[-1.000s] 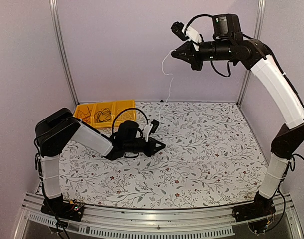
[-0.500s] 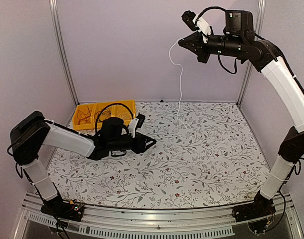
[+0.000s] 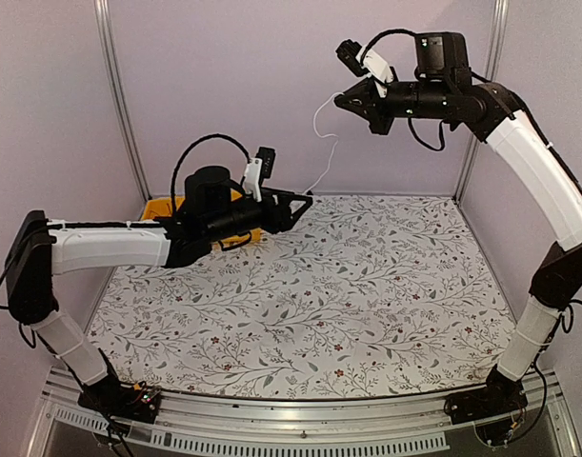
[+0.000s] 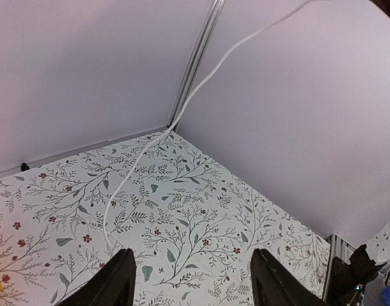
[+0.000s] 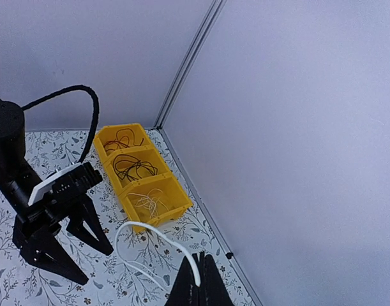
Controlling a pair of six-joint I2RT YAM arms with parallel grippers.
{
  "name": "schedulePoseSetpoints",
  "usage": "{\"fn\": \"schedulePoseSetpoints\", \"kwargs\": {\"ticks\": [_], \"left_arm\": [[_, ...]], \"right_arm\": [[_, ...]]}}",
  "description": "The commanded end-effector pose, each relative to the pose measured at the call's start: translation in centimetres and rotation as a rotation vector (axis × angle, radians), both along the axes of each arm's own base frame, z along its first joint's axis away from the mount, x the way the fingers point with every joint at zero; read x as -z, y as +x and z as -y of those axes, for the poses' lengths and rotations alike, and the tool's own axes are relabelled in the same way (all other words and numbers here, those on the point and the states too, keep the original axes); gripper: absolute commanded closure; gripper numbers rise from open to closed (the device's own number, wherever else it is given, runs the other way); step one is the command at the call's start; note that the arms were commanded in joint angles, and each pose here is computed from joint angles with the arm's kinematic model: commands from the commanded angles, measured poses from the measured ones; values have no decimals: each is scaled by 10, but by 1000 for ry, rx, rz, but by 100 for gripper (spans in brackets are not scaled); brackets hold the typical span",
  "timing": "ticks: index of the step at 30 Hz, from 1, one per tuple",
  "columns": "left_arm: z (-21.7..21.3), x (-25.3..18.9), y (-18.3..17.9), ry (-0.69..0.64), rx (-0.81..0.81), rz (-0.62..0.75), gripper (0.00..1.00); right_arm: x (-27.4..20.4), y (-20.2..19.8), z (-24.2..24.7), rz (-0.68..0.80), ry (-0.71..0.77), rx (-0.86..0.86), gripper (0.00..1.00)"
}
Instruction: Untangle the cables
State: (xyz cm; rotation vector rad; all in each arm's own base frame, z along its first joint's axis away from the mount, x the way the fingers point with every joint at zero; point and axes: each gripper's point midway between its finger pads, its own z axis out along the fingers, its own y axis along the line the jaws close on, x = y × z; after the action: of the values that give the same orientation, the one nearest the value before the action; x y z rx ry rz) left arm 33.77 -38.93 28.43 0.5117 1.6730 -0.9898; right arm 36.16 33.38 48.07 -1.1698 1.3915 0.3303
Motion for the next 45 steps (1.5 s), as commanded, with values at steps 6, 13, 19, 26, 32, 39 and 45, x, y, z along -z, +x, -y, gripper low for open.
{"fn": "schedulePoseSetpoints", "kwargs": {"ticks": [6, 13, 19, 26, 32, 39, 45], "left_arm": [[29, 38, 49, 128, -100, -49, 34], [71, 49, 19, 75, 203, -35, 40], [62, 54, 18, 23, 163, -102, 43], [16, 80, 50, 113, -141, -222, 41], [-3, 76, 52, 73, -197, -231, 42], [-31, 22, 37, -115, -252, -66, 40], [28, 12, 3, -77, 116, -30, 35]], "right_arm": [[14, 3, -9, -69, 12, -27, 100], [13, 2, -8, -76, 19, -21, 100], [15, 2, -8, -82, 18, -23, 100], [17, 1, -10, -88, 13, -34, 100], [20, 3, -12, -91, 12, -38, 100], [23, 4, -13, -98, 8, -39, 100], [25, 5, -14, -101, 6, -39, 100]]}}
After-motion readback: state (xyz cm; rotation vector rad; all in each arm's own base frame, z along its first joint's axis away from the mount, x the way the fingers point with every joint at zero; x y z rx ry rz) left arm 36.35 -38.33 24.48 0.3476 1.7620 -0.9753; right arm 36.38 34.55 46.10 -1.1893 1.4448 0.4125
